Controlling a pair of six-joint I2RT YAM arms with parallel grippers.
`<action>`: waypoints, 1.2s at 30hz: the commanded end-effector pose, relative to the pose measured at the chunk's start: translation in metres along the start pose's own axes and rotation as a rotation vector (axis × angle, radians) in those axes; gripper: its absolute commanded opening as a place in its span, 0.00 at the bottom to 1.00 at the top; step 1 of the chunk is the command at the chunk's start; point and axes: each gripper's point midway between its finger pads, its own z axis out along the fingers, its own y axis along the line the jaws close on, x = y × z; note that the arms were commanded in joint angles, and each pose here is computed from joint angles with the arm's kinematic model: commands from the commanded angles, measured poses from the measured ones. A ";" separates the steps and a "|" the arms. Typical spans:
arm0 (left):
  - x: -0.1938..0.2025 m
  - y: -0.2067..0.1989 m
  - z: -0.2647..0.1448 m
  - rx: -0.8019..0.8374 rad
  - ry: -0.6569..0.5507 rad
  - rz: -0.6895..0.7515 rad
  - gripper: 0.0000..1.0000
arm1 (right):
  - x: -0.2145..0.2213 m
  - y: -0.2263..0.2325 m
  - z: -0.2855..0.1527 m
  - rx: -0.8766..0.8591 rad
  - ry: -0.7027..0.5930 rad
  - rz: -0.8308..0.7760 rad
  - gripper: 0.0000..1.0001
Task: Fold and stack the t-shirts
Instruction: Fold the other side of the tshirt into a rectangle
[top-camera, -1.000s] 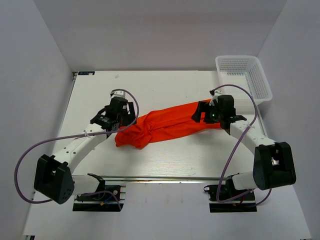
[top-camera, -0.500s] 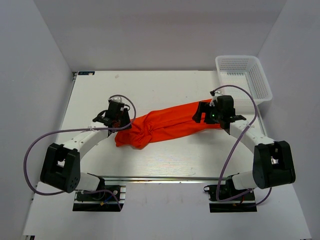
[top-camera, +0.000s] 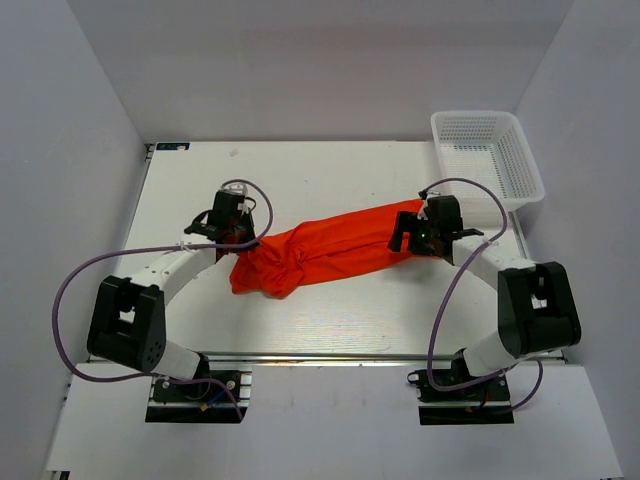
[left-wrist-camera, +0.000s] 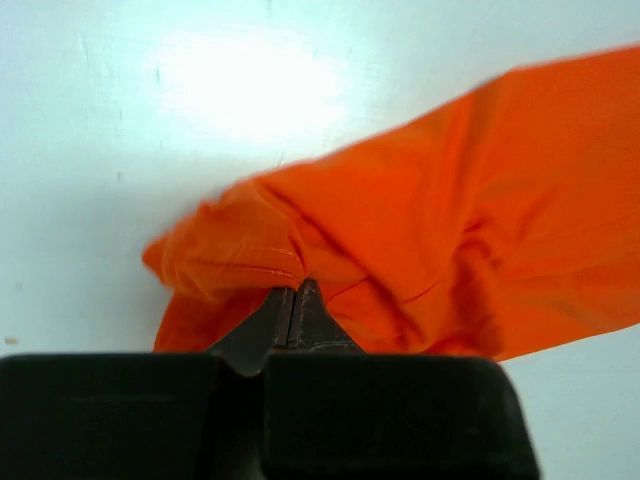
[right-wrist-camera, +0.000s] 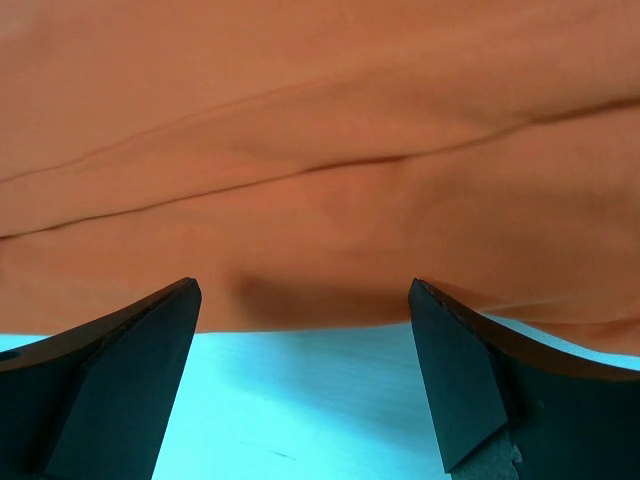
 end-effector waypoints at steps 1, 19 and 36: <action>-0.057 -0.019 -0.024 0.083 -0.133 -0.014 0.00 | 0.003 -0.017 0.008 0.096 0.036 0.050 0.90; -0.096 0.064 0.056 -0.006 0.014 -0.164 0.08 | 0.029 -0.050 0.029 0.249 0.181 0.130 0.88; -0.147 0.044 0.002 0.075 -0.123 -0.095 1.00 | -0.078 0.019 -0.015 -0.023 -0.089 -0.059 0.90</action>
